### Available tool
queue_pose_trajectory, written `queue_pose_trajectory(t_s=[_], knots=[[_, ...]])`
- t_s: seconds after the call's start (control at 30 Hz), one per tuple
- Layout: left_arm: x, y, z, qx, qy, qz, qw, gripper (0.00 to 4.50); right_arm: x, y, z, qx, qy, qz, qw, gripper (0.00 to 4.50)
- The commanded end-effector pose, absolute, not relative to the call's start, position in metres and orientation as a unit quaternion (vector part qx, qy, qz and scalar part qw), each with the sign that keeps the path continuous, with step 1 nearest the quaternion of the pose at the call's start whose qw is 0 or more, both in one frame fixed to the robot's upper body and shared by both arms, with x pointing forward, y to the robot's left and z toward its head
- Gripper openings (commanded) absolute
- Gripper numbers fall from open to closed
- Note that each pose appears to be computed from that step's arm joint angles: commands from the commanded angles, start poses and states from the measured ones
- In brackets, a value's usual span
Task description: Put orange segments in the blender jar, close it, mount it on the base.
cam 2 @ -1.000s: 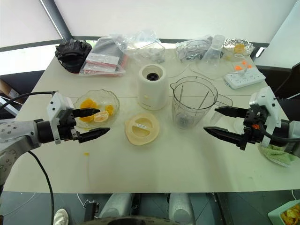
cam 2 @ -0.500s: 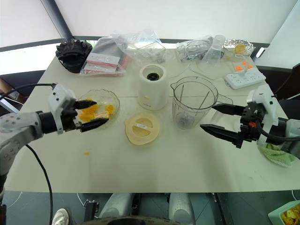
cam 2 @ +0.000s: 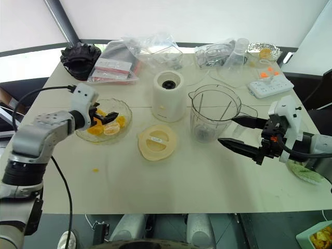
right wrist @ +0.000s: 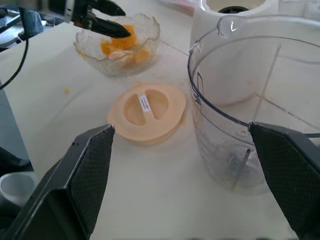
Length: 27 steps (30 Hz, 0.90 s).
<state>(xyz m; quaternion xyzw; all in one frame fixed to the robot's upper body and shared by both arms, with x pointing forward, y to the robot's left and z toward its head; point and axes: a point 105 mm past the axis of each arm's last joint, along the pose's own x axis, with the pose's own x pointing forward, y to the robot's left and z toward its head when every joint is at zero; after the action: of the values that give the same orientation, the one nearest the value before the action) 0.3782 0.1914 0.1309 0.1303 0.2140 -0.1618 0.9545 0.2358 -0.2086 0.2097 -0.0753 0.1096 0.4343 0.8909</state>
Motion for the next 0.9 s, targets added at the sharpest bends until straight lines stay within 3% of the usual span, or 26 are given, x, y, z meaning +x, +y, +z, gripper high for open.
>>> queue_pose_trajectory(t_s=[0.03,0.9], knots=[[0.390,0.199,0.125,0.129,0.223,-0.114,0.959,4.50,0.232,-0.207,0.221,-0.091,0.092,0.436,0.890,4.44],[0.423,0.181,0.080,0.032,0.312,-0.113,0.943,4.50,0.224,-0.215,0.219,-0.099,0.093,0.408,0.903,4.44]])
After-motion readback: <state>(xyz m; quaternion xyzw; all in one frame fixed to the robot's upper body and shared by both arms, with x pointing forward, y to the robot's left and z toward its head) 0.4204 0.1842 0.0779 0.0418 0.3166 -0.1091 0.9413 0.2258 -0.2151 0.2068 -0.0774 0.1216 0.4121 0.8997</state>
